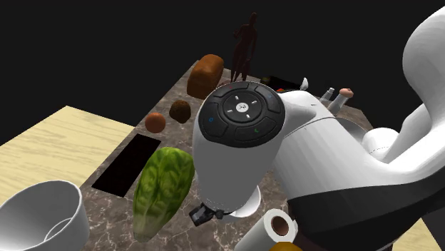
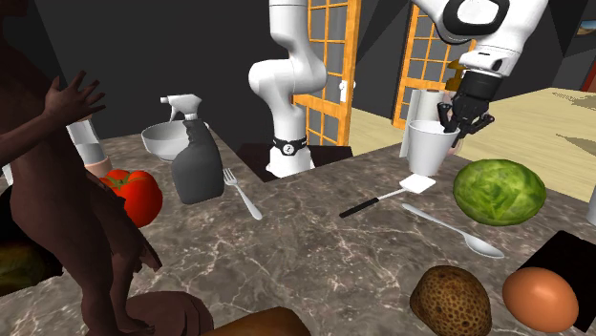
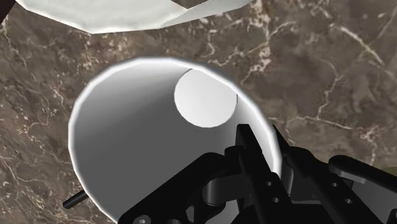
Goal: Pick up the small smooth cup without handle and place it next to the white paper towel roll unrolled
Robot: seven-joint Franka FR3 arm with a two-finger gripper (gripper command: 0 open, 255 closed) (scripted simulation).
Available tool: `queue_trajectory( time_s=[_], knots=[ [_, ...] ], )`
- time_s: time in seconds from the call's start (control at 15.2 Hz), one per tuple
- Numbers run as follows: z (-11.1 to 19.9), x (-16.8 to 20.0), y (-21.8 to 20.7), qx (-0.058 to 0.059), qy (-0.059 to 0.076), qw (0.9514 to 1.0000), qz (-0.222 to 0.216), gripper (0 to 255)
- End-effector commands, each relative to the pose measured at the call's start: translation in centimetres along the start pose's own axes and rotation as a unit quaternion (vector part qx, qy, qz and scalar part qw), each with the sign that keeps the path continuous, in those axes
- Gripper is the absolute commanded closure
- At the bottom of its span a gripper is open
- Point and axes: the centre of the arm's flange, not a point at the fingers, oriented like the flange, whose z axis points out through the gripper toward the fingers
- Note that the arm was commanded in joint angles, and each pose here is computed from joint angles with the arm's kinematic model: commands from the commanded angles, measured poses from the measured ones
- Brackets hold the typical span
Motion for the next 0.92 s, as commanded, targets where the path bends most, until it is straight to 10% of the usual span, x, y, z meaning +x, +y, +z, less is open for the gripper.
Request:
queue_trajectory(
  time_s=[0.0, 0.46, 0.53, 0.86],
  knots=[
    [0.87, -0.09, -0.25, 0.0, 0.0, 1.0, 0.0, 255],
    [0.87, -0.09, -0.25, 0.0, 0.0, 1.0, 0.0, 255],
    [0.87, -0.09, -0.25, 0.0, 0.0, 1.0, 0.0, 0],
    [0.87, -0.09, -0.25, 0.0, 0.0, 1.0, 0.0, 0]
  ],
)
